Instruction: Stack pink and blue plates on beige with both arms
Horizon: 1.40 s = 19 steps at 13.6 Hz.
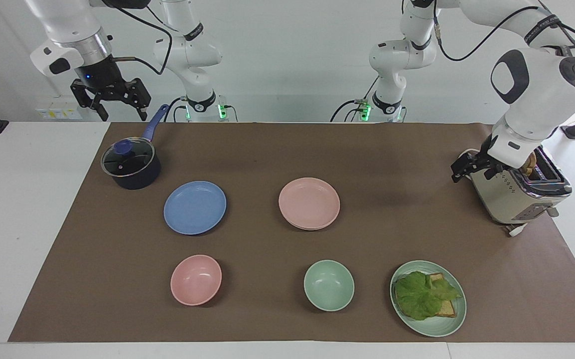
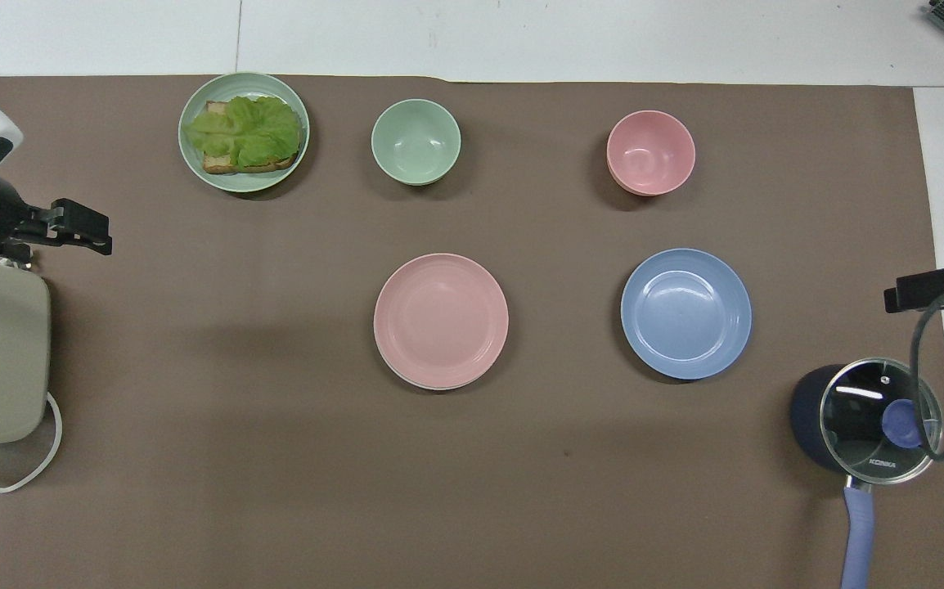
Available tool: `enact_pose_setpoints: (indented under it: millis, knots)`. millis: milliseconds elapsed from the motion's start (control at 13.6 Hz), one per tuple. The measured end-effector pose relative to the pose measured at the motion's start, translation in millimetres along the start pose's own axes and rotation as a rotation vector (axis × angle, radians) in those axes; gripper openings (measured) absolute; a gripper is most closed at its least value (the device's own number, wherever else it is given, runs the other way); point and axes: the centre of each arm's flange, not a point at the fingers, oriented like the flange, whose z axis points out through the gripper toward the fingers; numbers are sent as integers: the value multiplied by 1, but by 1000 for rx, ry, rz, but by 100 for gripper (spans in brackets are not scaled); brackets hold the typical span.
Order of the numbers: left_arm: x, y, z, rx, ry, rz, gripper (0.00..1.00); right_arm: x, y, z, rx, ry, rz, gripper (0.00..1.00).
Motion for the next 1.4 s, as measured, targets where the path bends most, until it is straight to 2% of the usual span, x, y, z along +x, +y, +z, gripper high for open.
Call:
enact_pose_setpoints:
  millis: [220, 661, 1395]
  knots:
    - [-15, 12, -28, 11, -4, 27, 100, 0, 0, 0, 0, 0, 0, 100]
    - [-62, 16, -98, 21, 72, 30, 100, 0, 0, 0, 0, 0, 0, 100]
    - [-62, 6, -95, 21, 64, 13, 100, 0, 0, 0, 0, 0, 0, 100]
